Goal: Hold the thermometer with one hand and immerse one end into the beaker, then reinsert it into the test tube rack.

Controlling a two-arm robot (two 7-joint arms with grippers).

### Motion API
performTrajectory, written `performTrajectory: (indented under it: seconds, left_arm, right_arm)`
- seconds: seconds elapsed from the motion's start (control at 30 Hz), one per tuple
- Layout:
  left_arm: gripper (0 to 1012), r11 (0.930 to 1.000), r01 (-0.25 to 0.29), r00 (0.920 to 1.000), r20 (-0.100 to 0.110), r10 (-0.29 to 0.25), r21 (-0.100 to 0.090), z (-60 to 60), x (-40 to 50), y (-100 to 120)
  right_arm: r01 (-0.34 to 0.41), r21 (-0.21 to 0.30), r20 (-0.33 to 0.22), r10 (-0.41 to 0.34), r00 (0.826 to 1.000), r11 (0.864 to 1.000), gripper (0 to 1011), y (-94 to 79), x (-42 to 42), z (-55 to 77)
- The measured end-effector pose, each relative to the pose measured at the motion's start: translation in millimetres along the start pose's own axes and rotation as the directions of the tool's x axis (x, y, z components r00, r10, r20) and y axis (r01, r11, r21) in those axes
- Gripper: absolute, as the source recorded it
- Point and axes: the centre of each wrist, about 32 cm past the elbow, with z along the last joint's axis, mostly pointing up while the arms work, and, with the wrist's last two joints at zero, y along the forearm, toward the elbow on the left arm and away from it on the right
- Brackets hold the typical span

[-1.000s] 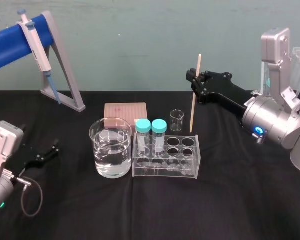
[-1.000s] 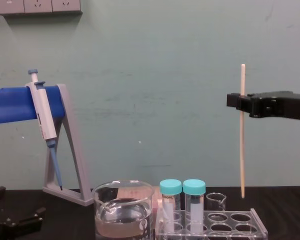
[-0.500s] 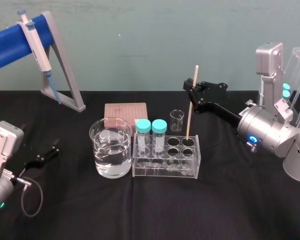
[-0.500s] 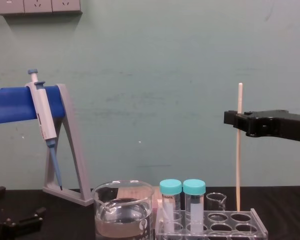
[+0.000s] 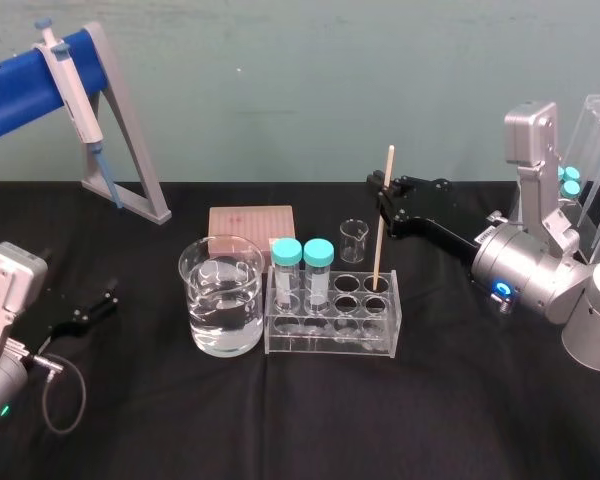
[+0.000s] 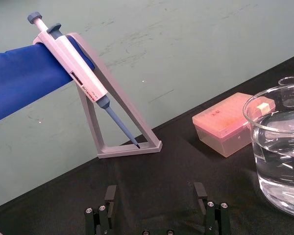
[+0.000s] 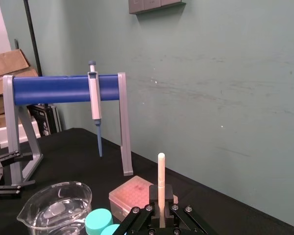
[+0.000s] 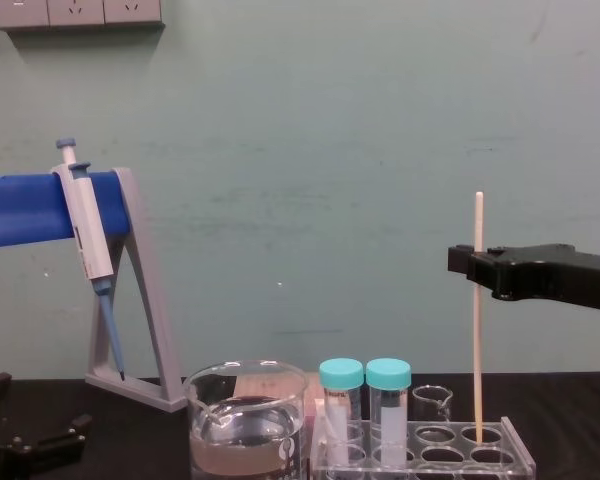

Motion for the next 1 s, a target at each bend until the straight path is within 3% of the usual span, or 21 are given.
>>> performTrajectory:
  seconds: [0.53, 1.0]
  left_arm:
    - [1004, 1.0000, 0.000, 1.0000, 0.000, 0.000, 0.000, 0.0, 0.0, 0]
    - [1004, 1.0000, 0.000, 1.0000, 0.000, 0.000, 0.000, 0.0, 0.0, 0]
  right_arm:
    - [-0.017, -0.003, -0.001, 0.017, 1.000, 1.000, 53, 6.8, 5.5, -24.0]
    - [-0.007, -0.012, -0.014, 0.007, 1.000, 1.000, 53, 9.0, 7.9, -34.9]
